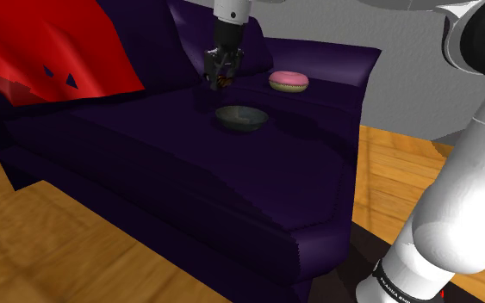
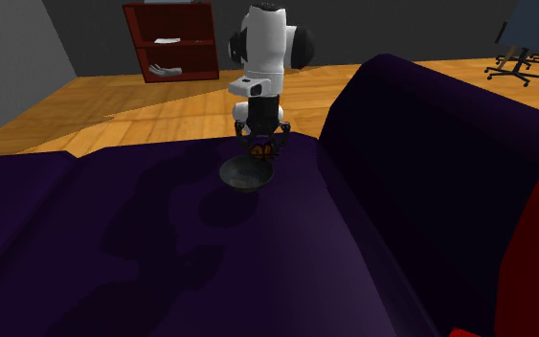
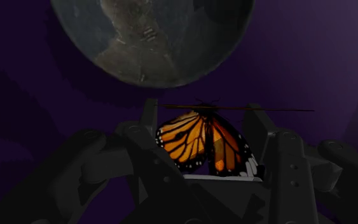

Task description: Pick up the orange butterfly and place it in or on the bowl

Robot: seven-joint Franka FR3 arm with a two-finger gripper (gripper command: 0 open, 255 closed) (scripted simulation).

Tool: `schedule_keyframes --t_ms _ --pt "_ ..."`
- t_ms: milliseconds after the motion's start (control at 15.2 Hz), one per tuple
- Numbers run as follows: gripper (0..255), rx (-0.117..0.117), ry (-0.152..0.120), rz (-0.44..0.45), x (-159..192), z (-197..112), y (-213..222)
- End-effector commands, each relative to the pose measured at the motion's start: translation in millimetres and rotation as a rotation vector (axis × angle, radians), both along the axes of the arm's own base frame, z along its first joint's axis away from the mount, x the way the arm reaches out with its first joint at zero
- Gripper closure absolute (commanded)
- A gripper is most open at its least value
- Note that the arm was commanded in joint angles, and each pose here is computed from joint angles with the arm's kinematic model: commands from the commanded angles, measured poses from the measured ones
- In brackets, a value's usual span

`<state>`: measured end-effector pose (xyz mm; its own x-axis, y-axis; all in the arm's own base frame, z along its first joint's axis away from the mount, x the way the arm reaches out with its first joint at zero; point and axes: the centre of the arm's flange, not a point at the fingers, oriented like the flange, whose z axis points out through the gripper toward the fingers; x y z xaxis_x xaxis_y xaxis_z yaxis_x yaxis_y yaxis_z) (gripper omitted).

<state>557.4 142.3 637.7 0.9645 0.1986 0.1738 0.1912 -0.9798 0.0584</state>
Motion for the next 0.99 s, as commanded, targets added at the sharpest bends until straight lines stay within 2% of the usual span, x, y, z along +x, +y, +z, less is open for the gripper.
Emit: schedule_keyframes --t_ms 0,264,924 --pt "255 0.000 0.001 0.001 -12 0 -22" --pt "255 0.000 0.001 0.001 -41 -1 -63" --pt "255 0.000 0.001 0.001 -41 -54 -63"
